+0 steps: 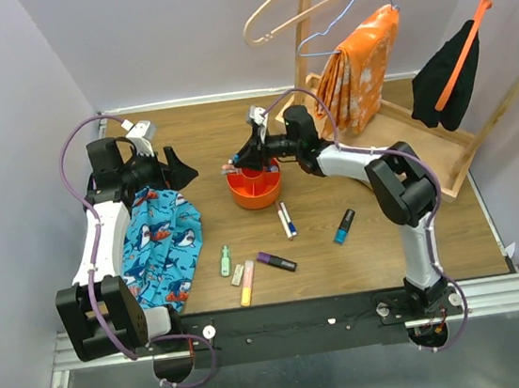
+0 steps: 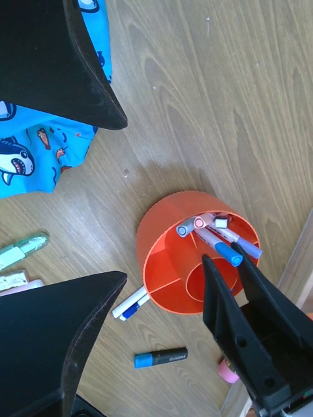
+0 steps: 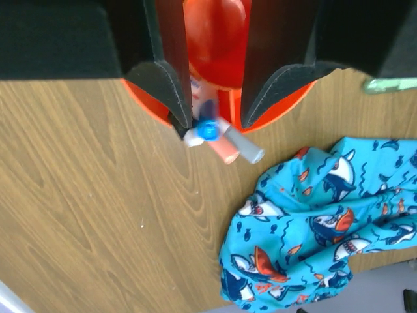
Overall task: Sort the stationery into containers
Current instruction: Place the pen in the storage box, then move the pen to the center of the board.
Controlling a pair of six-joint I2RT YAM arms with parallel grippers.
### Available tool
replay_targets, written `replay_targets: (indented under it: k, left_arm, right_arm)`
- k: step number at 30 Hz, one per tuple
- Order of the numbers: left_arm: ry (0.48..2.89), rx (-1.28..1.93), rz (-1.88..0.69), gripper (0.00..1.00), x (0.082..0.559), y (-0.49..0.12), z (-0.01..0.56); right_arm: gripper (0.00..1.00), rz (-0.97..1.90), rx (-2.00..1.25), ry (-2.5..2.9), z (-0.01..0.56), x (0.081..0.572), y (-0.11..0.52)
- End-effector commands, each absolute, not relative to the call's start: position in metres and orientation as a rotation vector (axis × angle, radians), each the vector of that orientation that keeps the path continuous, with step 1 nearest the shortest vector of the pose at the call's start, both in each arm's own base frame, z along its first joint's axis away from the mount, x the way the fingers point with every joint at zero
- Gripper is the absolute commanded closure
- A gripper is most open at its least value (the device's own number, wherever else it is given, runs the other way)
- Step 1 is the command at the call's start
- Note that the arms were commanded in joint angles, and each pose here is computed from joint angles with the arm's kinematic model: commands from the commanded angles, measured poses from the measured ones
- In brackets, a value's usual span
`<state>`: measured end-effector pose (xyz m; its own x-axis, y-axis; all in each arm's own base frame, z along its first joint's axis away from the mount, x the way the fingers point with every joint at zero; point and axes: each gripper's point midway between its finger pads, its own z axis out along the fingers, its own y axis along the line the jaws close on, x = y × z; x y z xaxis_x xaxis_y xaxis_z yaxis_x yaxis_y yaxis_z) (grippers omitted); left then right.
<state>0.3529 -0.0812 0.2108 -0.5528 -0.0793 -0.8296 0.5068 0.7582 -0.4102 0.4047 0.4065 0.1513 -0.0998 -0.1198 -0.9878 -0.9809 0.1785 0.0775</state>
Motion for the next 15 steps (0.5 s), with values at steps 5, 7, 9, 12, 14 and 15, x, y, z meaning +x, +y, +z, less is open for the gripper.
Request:
replay_targets:
  k: [5,7,9,12,14,15]
  left_arm:
    - [1.959,0.307,-0.787,0.01,0.336,-0.083,0.23]
    - [1.955,0.294,-0.792,0.01,0.331,-0.085,0.231]
    - [1.958,0.287,-0.779,0.01,0.325,-0.085,0.229]
    - [1.963,0.303,-0.774,0.01,0.319,-0.086,0.229]
    - [1.97,0.324,-0.775,0.01,0.316,-0.087,0.231]
    - [1.97,0.331,-0.776,0.01,0.316,-0.087,0.231]
  right_arm:
    - [0.56,0.968,-1.174,1.417,0.226,0.367,0.379]
    - [0.56,0.944,-1.172,1.494,0.229,0.348,0.361]
    - [0.56,0.936,-1.21,1.594,0.213,0.324,0.342]
    - [0.57,0.914,-1.448,1.665,0.177,0.267,0.303]
    - [0.57,0.894,-1.569,1.704,0.157,0.243,0.283]
    - [0.58,0.887,-1.659,1.745,0.141,0.227,0.268]
